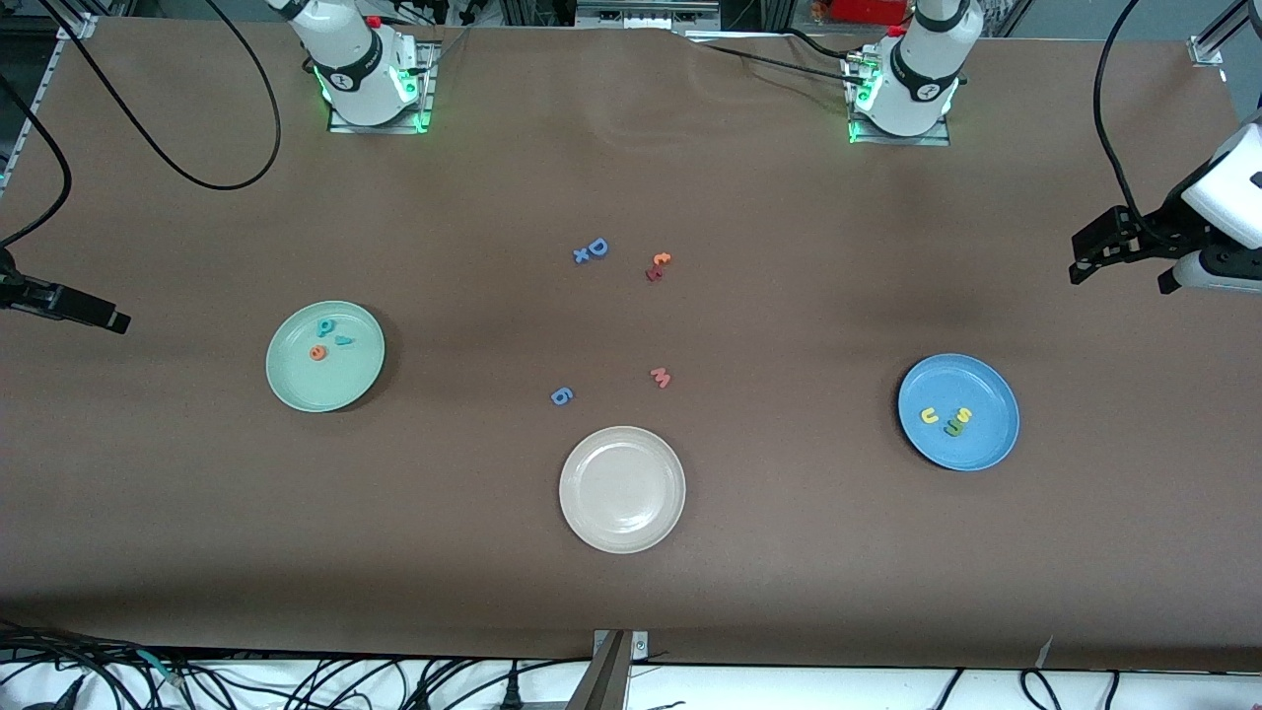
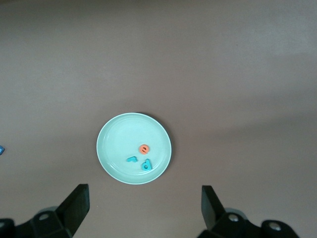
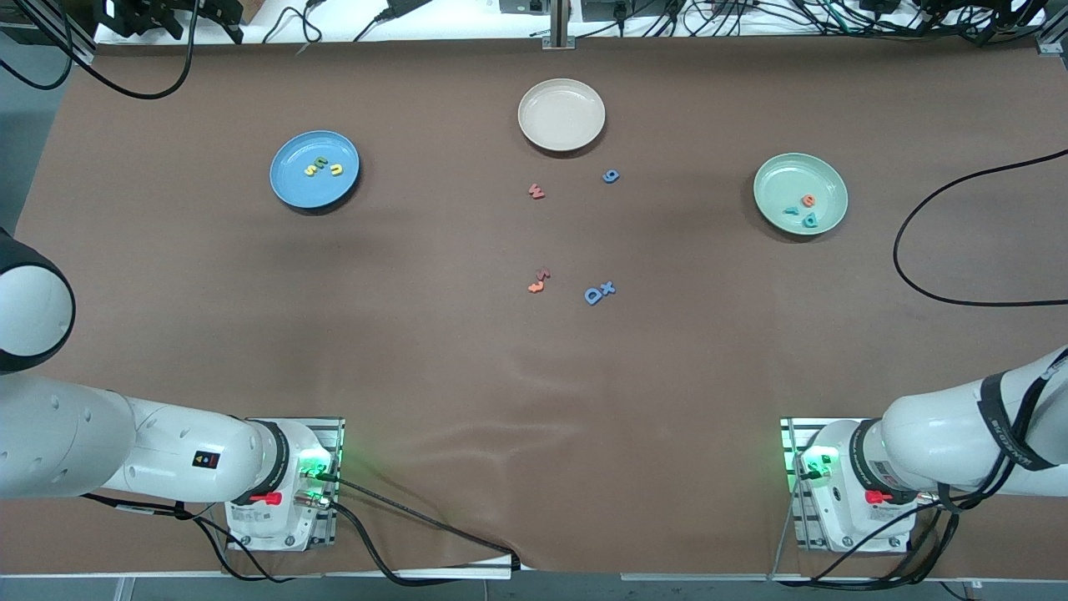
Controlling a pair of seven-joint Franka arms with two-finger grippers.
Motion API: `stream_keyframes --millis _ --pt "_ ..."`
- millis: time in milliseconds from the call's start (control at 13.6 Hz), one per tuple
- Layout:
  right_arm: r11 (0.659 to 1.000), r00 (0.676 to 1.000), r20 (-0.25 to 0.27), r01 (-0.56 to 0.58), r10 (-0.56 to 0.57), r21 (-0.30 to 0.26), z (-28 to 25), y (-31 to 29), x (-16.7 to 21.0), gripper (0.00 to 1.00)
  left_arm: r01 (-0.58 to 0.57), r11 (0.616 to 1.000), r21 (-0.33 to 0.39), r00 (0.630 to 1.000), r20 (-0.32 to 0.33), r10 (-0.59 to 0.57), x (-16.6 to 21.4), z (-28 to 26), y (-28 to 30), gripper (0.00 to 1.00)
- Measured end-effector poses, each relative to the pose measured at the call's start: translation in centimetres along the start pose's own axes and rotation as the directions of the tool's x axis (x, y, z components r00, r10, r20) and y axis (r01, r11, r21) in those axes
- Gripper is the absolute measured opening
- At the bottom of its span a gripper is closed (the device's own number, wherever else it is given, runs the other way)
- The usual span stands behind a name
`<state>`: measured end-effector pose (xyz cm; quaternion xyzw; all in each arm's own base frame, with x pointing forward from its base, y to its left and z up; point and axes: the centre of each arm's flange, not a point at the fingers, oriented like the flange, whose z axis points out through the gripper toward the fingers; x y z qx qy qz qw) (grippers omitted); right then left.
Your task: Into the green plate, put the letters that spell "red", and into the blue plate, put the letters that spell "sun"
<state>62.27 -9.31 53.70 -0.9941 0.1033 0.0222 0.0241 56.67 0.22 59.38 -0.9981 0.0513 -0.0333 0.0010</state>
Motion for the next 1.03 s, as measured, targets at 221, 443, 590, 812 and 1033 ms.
stream_keyframes --millis 221,443,590,812,1033 --pt "1.0 1.0 0.0 0.0 0.0 0.0 0.0 0.0 0.0 1.0 -0.004 1.0 0.0 1.0 0.0 0.004 0.03 0.02 0.25 1.0" --pt "1.0 1.0 0.0 0.0 0.0 0.0 0.0 0.0 0.0 1.0 -0.005 1.0 0.0 1.0 0.0 0.005 0.04 0.0 0.27 1.0" --pt "1.0 1.0 0.0 0.0 0.0 0.0 0.0 0.0 0.0 1.0 -0.005 1.0 0.0 1.0 0.0 0.005 0.04 0.0 0.27 1.0" --pt "1.0 1.0 0.0 0.0 0.0 0.0 0.0 0.01 0.0 1.0 -0.008 1.0 -0.001 1.0 0.001 0.008 0.03 0.0 0.37 1.0" --pt "1.0 1.0 0.0 0.0 0.0 0.0 0.0 0.02 0.0 1.0 -0.009 1.0 -0.001 1.0 0.007 0.009 -0.03 -0.09 0.4 1.0"
